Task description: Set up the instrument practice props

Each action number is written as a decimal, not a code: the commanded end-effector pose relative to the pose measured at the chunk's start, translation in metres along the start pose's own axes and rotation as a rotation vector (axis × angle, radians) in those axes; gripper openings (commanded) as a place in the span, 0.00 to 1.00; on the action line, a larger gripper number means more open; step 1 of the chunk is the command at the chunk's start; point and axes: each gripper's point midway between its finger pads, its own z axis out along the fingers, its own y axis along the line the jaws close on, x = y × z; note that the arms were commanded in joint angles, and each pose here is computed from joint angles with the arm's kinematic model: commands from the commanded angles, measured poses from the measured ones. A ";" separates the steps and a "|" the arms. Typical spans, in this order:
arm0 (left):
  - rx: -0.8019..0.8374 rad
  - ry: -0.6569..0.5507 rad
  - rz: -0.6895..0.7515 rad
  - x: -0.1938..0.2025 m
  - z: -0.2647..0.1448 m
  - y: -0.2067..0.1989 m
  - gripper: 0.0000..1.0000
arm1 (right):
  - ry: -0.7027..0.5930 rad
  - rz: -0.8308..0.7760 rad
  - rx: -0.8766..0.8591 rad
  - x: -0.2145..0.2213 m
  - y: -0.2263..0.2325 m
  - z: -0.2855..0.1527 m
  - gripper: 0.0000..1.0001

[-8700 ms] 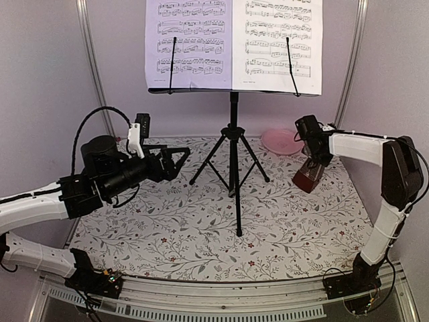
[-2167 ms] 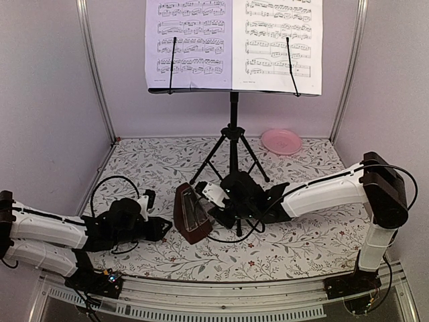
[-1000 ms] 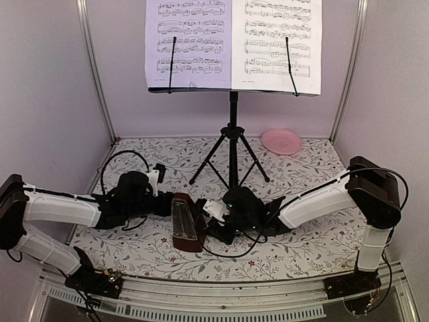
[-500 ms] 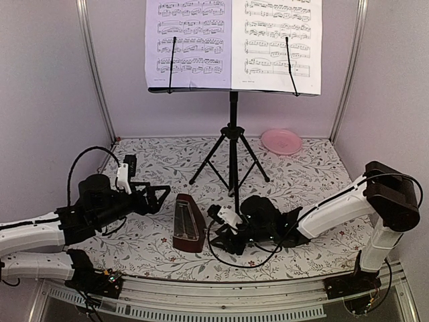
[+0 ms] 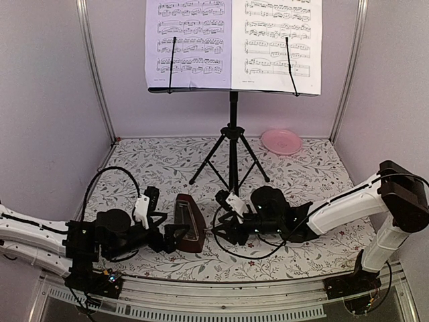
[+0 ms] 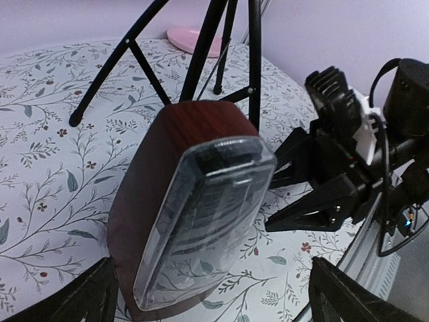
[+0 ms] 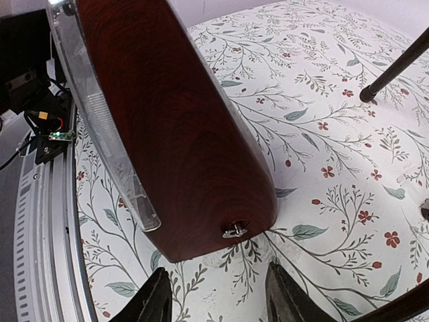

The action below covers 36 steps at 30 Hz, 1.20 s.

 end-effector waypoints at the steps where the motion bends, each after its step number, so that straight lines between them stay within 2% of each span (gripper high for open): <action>1: -0.164 -0.037 -0.039 -0.009 0.008 0.007 0.99 | -0.058 0.030 0.010 -0.014 -0.001 -0.007 0.50; 4: -0.249 -0.033 -0.019 -0.009 0.018 0.012 0.99 | -0.065 0.037 0.016 -0.015 -0.002 -0.008 0.52; 8: -0.286 -0.003 0.022 -0.003 0.035 0.007 0.99 | -0.071 0.037 0.023 -0.016 -0.003 -0.010 0.53; 11: -0.313 0.005 0.001 -0.001 0.044 0.008 0.99 | -0.076 0.037 0.035 -0.017 -0.005 -0.012 0.53; 20: -0.390 0.054 -0.008 0.009 0.064 0.027 0.87 | -0.089 0.035 0.044 -0.017 -0.007 -0.013 0.58; 27: -0.383 0.096 0.007 0.018 0.072 0.033 0.74 | -0.094 0.023 0.070 -0.012 -0.012 -0.014 0.63; 30: -0.373 0.092 0.028 0.012 0.071 0.031 0.64 | -0.100 0.011 0.085 -0.009 -0.015 -0.016 0.64; 36: -0.329 0.131 0.182 -0.016 0.066 0.012 0.48 | -0.137 -0.045 0.084 -0.011 -0.014 -0.022 0.67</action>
